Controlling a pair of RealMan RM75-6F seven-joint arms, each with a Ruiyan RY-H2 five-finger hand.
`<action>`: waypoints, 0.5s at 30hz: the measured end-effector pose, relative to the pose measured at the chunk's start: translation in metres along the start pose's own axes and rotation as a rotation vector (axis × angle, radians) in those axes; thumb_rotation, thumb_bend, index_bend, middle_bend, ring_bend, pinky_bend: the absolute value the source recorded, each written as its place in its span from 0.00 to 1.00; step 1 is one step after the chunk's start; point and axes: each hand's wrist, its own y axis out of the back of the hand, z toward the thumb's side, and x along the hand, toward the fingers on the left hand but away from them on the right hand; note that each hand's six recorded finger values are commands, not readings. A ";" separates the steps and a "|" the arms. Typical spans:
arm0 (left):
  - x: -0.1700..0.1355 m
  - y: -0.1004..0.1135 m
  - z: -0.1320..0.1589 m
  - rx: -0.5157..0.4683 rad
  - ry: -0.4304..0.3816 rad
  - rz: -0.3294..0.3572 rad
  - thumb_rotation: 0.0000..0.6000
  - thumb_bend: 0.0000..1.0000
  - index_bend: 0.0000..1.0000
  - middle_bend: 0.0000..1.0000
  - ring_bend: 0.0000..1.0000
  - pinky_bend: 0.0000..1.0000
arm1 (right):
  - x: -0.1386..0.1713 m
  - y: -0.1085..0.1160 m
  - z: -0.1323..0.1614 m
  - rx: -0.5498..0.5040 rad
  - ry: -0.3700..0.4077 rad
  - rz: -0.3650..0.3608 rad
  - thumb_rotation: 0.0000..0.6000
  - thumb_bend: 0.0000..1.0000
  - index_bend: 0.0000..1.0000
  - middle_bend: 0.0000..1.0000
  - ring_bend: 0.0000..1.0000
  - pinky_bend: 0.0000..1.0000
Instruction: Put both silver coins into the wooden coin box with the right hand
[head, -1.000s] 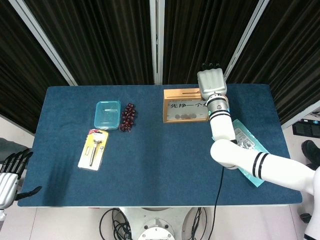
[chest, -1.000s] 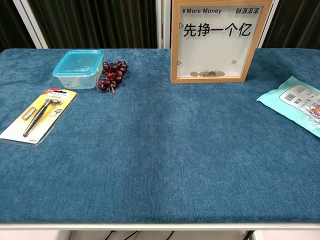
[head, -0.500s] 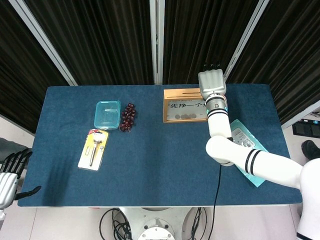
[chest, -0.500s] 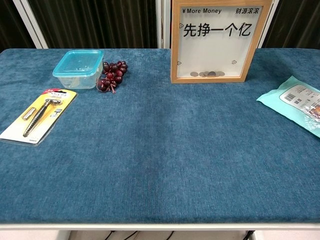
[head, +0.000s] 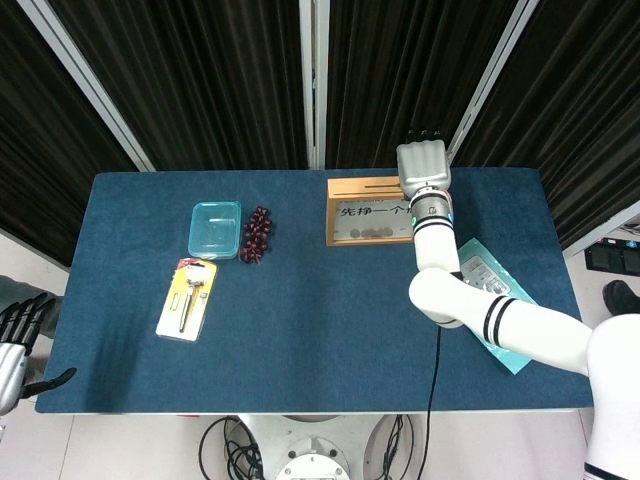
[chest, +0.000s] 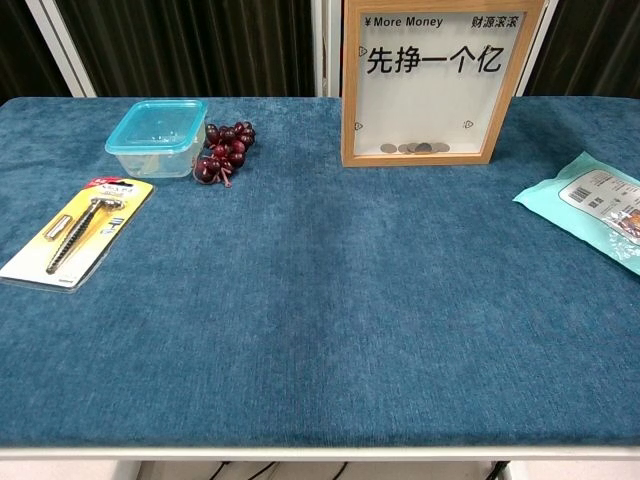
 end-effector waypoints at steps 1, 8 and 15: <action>0.000 0.000 0.000 0.000 0.000 -0.002 1.00 0.04 0.00 0.00 0.00 0.00 | 0.000 0.000 0.001 -0.002 0.002 0.000 1.00 0.42 0.83 0.07 0.00 0.00; 0.000 -0.001 -0.001 0.000 0.002 -0.007 1.00 0.04 0.00 0.00 0.00 0.00 | 0.001 -0.001 0.002 -0.002 0.008 0.006 1.00 0.42 0.83 0.07 0.00 0.00; -0.001 -0.003 -0.002 -0.003 0.006 -0.007 1.00 0.04 0.00 0.00 0.00 0.00 | 0.001 -0.004 0.004 0.000 0.007 0.013 1.00 0.43 0.83 0.07 0.00 0.00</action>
